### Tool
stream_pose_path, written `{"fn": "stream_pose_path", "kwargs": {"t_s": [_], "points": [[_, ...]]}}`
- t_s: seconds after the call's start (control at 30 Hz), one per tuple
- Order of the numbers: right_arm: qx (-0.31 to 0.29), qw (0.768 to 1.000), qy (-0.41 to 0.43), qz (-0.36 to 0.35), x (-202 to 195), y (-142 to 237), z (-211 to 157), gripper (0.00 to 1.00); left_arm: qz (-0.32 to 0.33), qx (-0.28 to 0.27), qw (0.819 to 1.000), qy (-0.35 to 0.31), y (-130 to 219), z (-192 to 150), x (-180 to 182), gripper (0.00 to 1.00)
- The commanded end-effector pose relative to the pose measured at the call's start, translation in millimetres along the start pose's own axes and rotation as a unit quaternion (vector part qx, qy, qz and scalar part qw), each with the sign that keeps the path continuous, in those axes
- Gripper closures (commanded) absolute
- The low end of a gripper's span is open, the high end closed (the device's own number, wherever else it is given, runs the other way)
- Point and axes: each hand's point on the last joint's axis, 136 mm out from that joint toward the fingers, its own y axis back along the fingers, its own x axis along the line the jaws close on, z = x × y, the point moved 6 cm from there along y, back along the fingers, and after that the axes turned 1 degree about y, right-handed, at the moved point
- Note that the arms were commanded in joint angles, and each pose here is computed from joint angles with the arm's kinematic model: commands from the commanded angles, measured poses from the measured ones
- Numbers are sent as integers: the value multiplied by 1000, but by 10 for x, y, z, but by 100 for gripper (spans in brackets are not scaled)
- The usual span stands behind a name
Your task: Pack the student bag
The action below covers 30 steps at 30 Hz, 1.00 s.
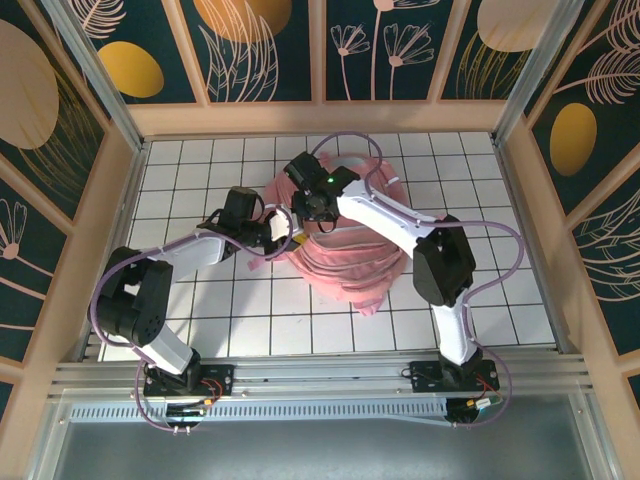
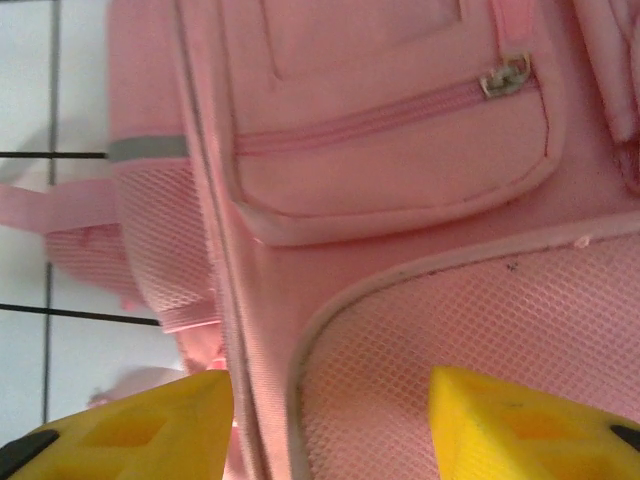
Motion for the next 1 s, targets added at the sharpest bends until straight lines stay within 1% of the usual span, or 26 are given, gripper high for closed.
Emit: {"fn": "stream_pose_path", "kwargs": {"t_s": [0.0, 0.1, 0.2, 0.33, 0.37, 0.4, 0.43, 0.5, 0.6, 0.63, 0.7, 0.8, 0.87, 0.97], "points": [[42, 999, -6, -18, 7, -56, -176, 49, -12, -44, 999, -30, 53, 183, -40, 100], [59, 998, -9, -1, 28, -106, -240, 54, -5, -52, 998, -37, 68, 162, -67, 100], [65, 998, -5, -18, -24, -172, -267, 54, 1, -72, 996, -52, 85, 161, -104, 100], [84, 996, -2, -39, -82, -356, -369, 55, 3, -75, 995, -59, 76, 169, -88, 100], [87, 995, -5, -47, -102, -396, -385, 58, 2, -76, 995, -59, 75, 166, -90, 100], [85, 995, -9, -53, -114, -438, -396, 64, 3, -76, 995, -61, 75, 170, -88, 100], [84, 995, -13, -52, -116, -460, -396, 71, 1, -77, 995, -62, 77, 163, -98, 100], [77, 996, -32, -39, -97, -483, -363, 90, 3, -76, 995, -65, 84, 142, -120, 100], [63, 996, -70, 4, -10, -429, -243, 98, 10, -72, 995, -65, 100, 92, -162, 100], [60, 995, -82, 20, 20, -410, -210, 100, 10, -70, 995, -64, 107, 78, -179, 100], [48, 990, -126, 43, 30, -384, -112, 100, 8, -70, 995, -64, 113, 47, -228, 100], [42, 975, -194, 98, 48, -360, 6, 100, 7, -74, 995, -67, 95, 51, -328, 100], [35, 966, -228, 115, 36, -357, 70, 100, 5, -74, 995, -65, 64, 75, -388, 100], [17, 960, -256, 114, 7, -388, 172, 100, -6, -68, 995, -68, -39, 115, -535, 100]]}}
